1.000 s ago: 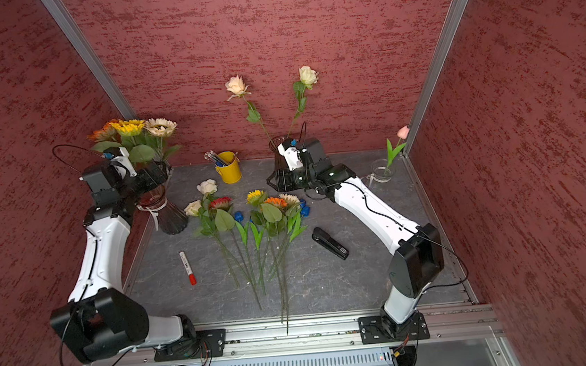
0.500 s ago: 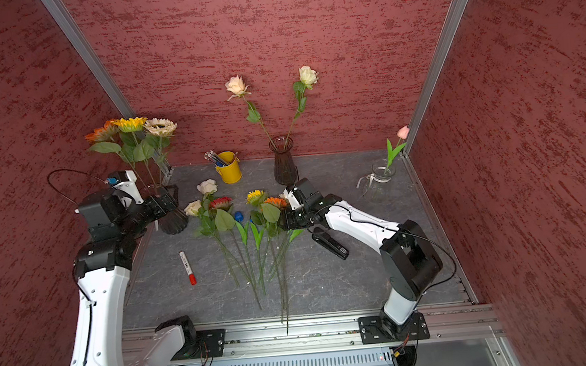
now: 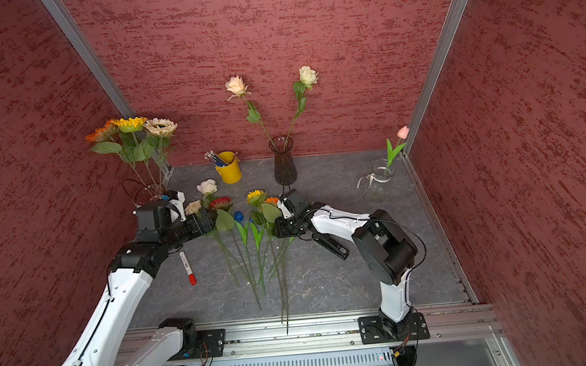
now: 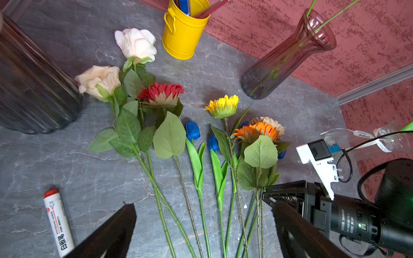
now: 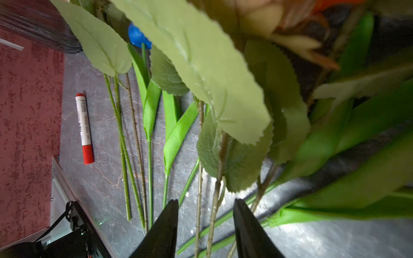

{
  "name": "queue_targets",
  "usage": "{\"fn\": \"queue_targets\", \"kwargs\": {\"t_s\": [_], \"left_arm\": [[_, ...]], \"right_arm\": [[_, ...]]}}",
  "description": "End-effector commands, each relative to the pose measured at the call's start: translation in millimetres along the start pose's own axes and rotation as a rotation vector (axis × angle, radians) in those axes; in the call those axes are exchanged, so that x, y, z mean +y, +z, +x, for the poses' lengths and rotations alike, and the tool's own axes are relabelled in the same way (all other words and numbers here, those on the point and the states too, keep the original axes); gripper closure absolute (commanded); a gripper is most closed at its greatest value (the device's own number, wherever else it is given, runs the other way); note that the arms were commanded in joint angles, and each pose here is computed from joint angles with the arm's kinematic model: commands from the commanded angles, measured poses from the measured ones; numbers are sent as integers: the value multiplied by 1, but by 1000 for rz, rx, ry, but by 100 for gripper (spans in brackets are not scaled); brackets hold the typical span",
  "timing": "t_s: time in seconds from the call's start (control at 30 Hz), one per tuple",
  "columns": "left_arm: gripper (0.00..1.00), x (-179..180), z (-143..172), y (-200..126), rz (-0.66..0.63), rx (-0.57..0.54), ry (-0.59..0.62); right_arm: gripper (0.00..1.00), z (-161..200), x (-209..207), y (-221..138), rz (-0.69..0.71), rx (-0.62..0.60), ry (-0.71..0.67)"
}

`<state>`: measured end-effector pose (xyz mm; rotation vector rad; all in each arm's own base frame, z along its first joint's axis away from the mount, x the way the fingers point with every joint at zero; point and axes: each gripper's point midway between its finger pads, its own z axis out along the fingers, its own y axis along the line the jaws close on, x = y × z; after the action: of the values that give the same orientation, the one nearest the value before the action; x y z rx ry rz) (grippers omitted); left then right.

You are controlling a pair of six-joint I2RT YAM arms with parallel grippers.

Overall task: Arrange the flowers in different vases according to their variety
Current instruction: Pick up the flower at the center of the board.

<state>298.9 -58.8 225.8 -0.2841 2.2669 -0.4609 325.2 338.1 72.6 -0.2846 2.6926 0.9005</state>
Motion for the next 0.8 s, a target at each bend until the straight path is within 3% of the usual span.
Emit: {"fn": "queue_targets", "kwargs": {"t_s": [0.0,0.43,0.6,0.77], "left_arm": [[0,-3,-1,0,0,-20,-7],[0,-5,20,14,6,36,-38],[0,-19,26,19,64,42,-35],[0,-30,32,26,124,51,-56]], "right_arm": [[57,1,2,9,-23,-7,0],[76,13,5,25,-64,45,13],[99,3,21,7,-96,-5,2],[100,-9,37,-19,-115,-67,-28]]}}
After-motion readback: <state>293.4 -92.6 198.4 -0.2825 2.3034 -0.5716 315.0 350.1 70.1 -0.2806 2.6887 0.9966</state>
